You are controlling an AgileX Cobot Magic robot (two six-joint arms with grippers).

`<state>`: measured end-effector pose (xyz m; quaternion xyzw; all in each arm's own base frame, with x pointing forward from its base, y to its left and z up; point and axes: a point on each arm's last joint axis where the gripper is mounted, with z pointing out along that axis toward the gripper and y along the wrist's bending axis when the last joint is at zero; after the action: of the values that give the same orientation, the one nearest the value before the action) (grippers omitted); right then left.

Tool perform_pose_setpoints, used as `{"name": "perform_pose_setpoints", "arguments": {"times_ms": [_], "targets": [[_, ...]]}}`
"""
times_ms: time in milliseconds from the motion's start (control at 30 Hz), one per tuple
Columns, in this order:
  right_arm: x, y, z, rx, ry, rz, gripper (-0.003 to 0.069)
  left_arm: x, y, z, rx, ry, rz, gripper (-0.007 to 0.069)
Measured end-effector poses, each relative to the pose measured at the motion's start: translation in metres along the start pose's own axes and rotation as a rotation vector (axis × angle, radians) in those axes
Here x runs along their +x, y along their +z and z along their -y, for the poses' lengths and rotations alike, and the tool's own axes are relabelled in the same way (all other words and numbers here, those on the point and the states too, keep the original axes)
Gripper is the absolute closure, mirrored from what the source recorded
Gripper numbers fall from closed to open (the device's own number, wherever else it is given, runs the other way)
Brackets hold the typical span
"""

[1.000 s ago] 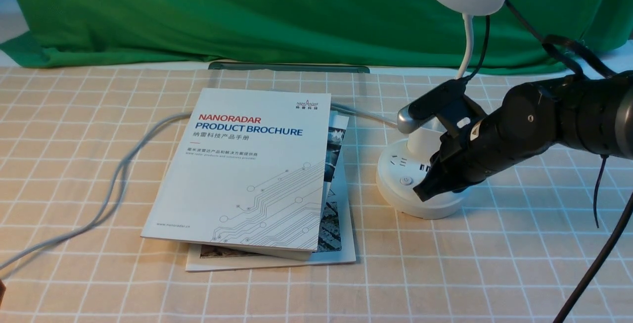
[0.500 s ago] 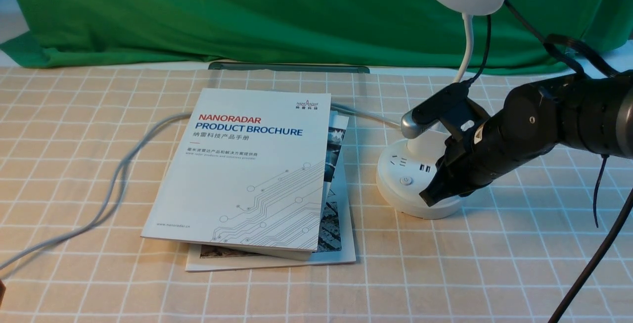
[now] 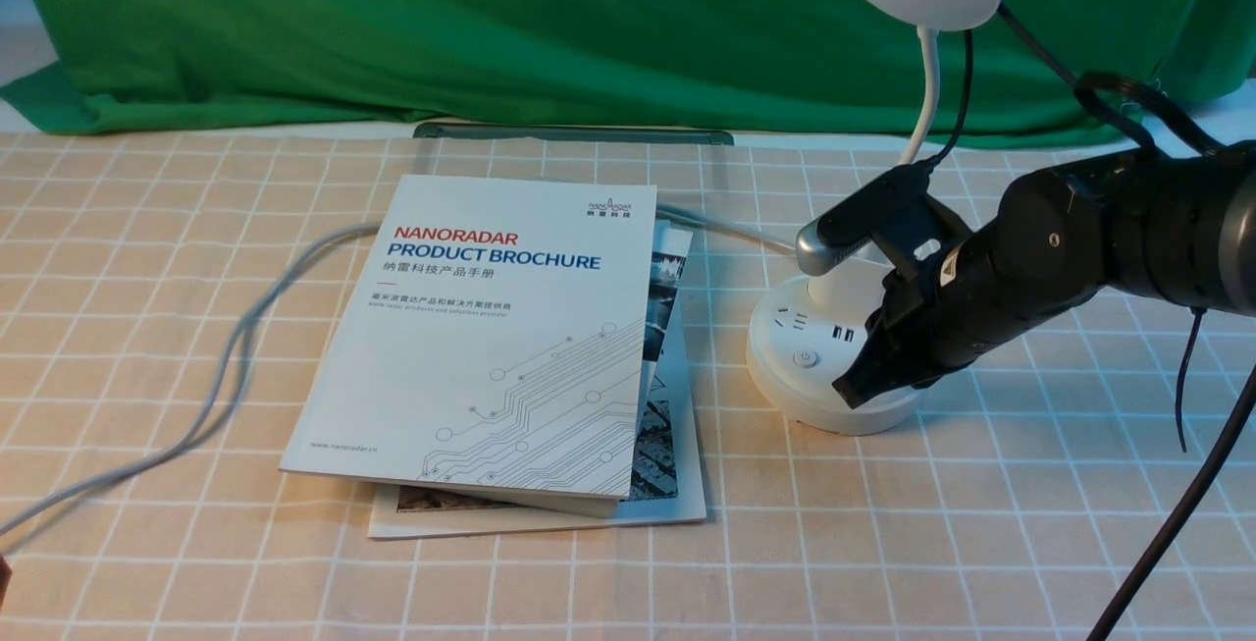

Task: Turn on the table lamp on the light coffee tablecloth with your hand.
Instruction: 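Press the button on the base of the white desk lamp with the right gripper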

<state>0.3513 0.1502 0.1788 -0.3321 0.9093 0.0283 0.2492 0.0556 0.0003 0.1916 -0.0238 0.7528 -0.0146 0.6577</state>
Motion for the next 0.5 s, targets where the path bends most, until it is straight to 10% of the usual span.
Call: {"name": "perform_pose_setpoints", "arguments": {"times_ms": [500], "targets": [[-0.0005, -0.0006, -0.0018, -0.01, 0.014, 0.002, 0.0602, 0.0, 0.0, 0.0, 0.0, 0.0, 0.0, 0.0604]]}}
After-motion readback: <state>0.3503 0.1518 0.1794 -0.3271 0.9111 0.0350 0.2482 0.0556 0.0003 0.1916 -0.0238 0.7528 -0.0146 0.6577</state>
